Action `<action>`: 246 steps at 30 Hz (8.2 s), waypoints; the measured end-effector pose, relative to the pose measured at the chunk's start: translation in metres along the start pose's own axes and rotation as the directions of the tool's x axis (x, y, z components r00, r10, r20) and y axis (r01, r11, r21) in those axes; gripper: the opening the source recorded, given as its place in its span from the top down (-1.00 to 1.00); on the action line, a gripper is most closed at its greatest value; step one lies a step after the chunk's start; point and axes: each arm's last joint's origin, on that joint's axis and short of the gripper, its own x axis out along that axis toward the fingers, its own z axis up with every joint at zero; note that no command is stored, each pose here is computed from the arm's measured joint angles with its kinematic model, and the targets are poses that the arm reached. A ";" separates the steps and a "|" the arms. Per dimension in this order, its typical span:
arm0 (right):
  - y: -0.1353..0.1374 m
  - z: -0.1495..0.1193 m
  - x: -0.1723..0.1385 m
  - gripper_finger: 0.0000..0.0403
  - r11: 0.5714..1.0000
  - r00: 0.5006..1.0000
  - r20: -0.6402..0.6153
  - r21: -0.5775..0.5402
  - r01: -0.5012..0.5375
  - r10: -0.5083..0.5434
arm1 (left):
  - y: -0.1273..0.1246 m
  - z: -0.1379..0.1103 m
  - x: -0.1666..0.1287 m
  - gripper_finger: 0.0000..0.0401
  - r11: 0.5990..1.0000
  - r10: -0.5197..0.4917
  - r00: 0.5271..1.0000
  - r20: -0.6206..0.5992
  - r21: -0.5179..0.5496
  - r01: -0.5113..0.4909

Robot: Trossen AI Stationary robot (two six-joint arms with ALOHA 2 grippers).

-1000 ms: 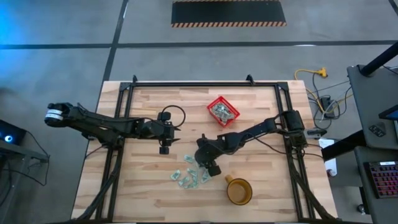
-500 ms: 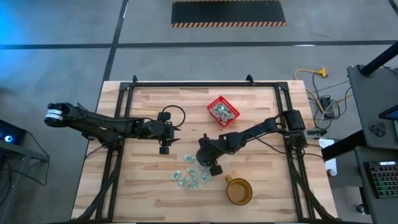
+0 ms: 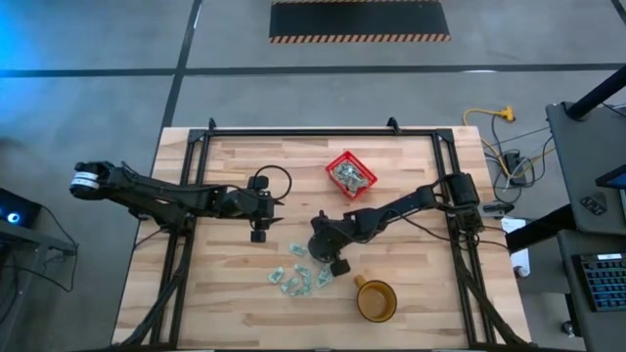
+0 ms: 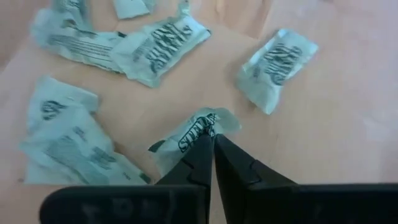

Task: Pick and place Stevia / Truvia into bins
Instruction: Put the stevia packet into the red basket

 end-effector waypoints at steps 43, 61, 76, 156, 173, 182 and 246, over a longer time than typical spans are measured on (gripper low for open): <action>-0.140 -0.076 -0.145 0.96 0.639 0.757 -0.152 0.447 0.626 -0.636 | -0.001 -0.003 0.004 0.14 1.000 0.014 0.997 0.075 -0.008 -0.013; -0.144 -0.074 -0.148 0.33 0.630 0.761 -0.186 0.459 0.627 -0.622 | -0.006 -0.010 0.019 0.14 1.000 0.002 1.000 0.007 0.009 -0.002; -0.060 -0.036 -0.170 0.29 0.824 0.870 -0.029 0.307 0.476 -0.492 | -0.023 -0.016 0.046 0.14 0.955 -0.296 0.955 0.004 0.035 0.296; 0.018 -0.069 -0.148 0.64 0.844 0.910 -0.149 0.339 0.415 -0.387 | 0.088 0.057 0.144 0.94 0.973 0.227 0.955 0.193 -0.094 -0.212; 0.028 -0.066 -0.147 0.64 0.869 0.920 -0.128 0.302 0.393 -0.372 | 0.121 0.066 0.187 0.88 0.964 0.237 0.970 -0.062 -0.110 -0.242; 0.026 -0.058 -0.146 0.63 0.871 0.925 -0.048 0.323 0.371 -0.376 | 0.120 0.066 0.185 0.18 0.967 0.230 0.970 -0.075 -0.093 -0.236; 0.019 -0.008 -0.015 0.83 0.985 0.985 0.015 0.030 -0.170 0.170 | 0.026 -0.012 0.004 -0.23 0.977 0.100 0.992 0.076 -0.198 -0.083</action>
